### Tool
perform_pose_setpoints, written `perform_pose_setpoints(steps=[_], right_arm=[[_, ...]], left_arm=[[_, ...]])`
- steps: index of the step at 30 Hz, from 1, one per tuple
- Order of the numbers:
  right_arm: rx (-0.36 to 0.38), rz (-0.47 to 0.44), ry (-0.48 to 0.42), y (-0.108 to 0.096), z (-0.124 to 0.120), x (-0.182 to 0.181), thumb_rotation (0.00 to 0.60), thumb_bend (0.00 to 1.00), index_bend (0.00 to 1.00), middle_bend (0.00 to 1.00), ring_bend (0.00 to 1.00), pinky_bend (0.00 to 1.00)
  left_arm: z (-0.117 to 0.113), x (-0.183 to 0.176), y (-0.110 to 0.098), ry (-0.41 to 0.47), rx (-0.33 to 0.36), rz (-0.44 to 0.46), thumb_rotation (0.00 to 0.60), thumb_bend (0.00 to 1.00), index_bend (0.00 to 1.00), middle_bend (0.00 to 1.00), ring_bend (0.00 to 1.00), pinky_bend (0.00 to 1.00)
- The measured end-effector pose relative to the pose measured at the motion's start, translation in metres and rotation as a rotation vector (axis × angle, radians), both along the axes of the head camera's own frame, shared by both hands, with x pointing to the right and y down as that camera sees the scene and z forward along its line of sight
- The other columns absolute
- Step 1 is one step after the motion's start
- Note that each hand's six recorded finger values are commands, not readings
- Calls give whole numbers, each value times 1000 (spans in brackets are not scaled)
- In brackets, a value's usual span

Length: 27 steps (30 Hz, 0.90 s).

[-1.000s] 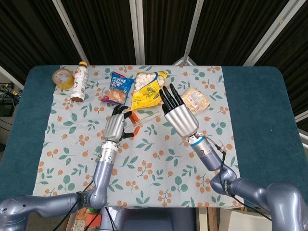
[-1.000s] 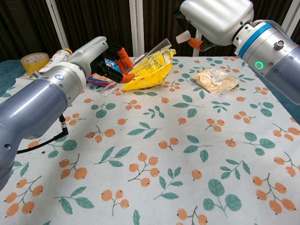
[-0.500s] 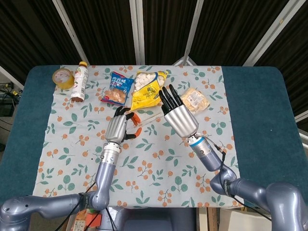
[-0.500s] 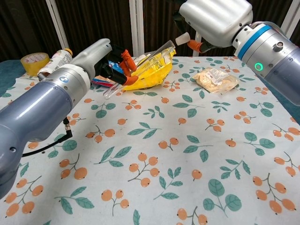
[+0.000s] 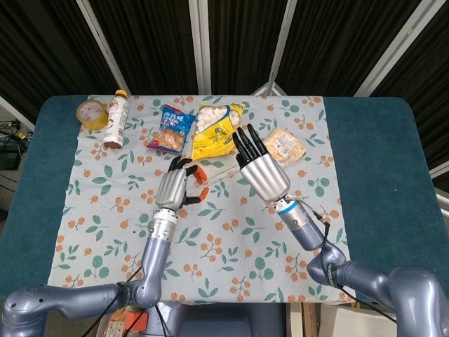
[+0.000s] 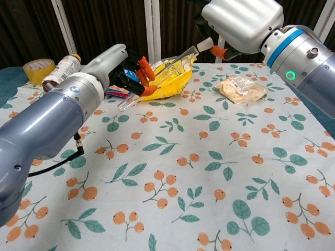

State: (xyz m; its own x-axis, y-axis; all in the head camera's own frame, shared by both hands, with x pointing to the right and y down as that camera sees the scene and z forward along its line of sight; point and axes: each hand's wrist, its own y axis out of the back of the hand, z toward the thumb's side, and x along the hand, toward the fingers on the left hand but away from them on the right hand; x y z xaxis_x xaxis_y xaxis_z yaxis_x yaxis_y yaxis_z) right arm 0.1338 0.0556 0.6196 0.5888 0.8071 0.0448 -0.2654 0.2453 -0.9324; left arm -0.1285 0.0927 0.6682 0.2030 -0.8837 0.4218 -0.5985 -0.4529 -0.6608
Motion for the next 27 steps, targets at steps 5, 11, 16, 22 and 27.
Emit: perform_pose_setpoints(steps=[5,11,16,22,27], right_arm=[[0,1,0,0,-1,1,600,397,684,187,13,0],[-1,-1,3,0,0,2,600,397,684,187,13,0],[-6,-1,7,1,1,3,600,397,684,187,13,0],[-9,-2,6,2,1,3,600,397,684,187,13,0],[-9,-3,3,2,1,2,600,397,684,187,13,0]], left_arm=[[0,1,0,-1,-1,-7,600,771,670,652,164,0],[0,1,-1,-2,-1,-10,600,771,670,652,164,0],[0,3,0,2,-3,-8,600,771,670,652,164,0],[-1,5,0,6,-1,-8,600,771,670,652,164,0],[-1,6,0,6,-3,-9,600,770,670,652,164,0]])
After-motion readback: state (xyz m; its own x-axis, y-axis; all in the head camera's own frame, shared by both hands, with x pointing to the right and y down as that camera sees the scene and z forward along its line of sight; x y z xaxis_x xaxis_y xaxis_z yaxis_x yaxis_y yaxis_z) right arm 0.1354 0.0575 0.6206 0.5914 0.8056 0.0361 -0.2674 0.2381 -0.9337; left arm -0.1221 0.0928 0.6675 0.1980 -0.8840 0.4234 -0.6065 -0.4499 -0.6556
